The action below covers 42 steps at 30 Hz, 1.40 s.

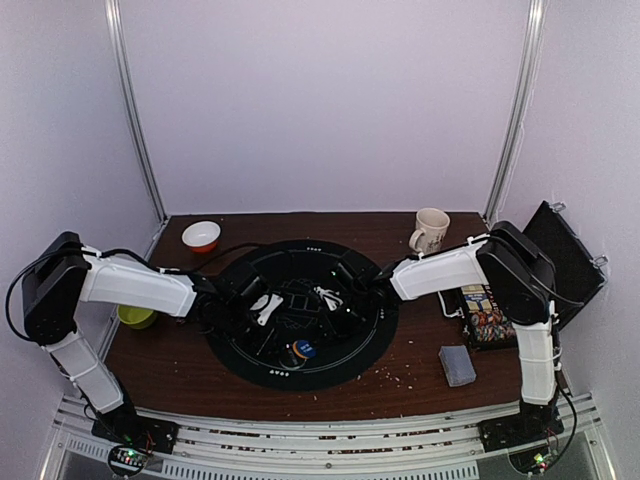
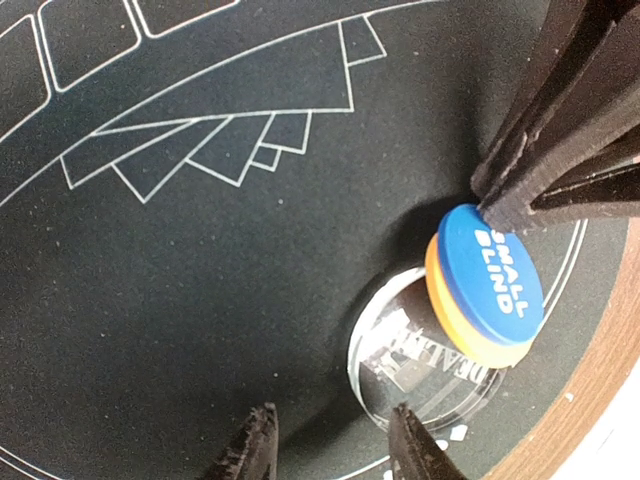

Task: Distribute texas hold em gaming equipment
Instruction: Adjust the small blind button in the dealer area.

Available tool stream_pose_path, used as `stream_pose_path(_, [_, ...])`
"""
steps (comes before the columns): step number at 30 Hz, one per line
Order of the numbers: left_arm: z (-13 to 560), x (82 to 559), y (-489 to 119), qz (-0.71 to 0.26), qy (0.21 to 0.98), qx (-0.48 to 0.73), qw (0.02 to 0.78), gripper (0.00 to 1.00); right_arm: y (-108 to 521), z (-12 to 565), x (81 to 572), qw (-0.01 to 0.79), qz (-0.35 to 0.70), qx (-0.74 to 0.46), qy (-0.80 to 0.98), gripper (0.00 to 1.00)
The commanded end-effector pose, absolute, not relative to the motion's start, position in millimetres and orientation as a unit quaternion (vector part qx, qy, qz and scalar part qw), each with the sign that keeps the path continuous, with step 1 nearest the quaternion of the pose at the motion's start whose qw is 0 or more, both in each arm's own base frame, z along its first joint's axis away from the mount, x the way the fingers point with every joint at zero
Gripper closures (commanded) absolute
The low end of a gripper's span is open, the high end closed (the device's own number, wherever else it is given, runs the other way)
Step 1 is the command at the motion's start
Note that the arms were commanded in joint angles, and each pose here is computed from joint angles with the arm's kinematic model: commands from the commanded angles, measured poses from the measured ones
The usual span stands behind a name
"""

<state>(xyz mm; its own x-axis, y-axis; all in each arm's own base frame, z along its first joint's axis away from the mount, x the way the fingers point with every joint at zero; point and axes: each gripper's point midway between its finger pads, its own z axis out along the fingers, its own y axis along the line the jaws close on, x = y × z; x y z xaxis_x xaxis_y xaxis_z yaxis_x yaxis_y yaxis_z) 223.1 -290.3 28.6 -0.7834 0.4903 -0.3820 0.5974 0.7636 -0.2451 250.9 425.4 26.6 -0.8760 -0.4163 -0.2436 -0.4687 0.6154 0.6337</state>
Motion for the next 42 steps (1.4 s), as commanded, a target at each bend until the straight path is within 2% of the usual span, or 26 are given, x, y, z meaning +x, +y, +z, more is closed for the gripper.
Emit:
stream_pose_path(1, [37.3, 232.5, -294.5, -0.179, 0.922, 0.300, 0.165, 0.60, 417.4, 23.1, 242.2, 0.012, 0.360, -0.245, 0.900, 0.87])
stream_pose_path(5, [46.0, 230.2, -299.1, -0.192, 0.917, 0.308, 0.164, 0.59, 410.7, 24.4, 243.5, 0.017, 0.342, -0.254, 0.905, 0.87])
stream_pose_path(12, [79.6, 234.7, -323.0, -0.277, 0.908, 0.264, 0.169, 0.60, 408.7, 14.7, 241.8, 0.011, 0.350, -0.241, 0.905, 0.85])
stream_pose_path(15, [86.8, 235.0, -336.7, -0.323, 0.896, 0.259, 0.162, 0.52, 412.9, 15.1, 241.1, 0.010, 0.366, -0.230, 0.902, 0.85])
stream_pose_path(19, [77.5, 240.8, -338.1, -0.338, 0.899, 0.242, 0.140, 0.42, 413.8, 15.7, 241.2, 0.014, 0.374, -0.221, 0.901, 0.85])
stream_pose_path(31, [50.9, 234.8, -346.3, -0.359, 0.904, 0.219, 0.078, 0.54, 412.7, 12.6, 240.4, 0.017, 0.381, -0.208, 0.901, 0.86])
stream_pose_path(35, [57.4, 229.1, -355.9, -0.397, 0.888, 0.221, 0.070, 0.54, 412.1, 10.5, 239.5, 0.017, 0.382, -0.205, 0.901, 0.86])
stream_pose_path(42, [61.2, 234.0, -359.9, -0.398, 0.886, 0.225, 0.076, 0.55, 411.9, 12.9, 239.1, 0.019, 0.387, -0.200, 0.900, 0.86])
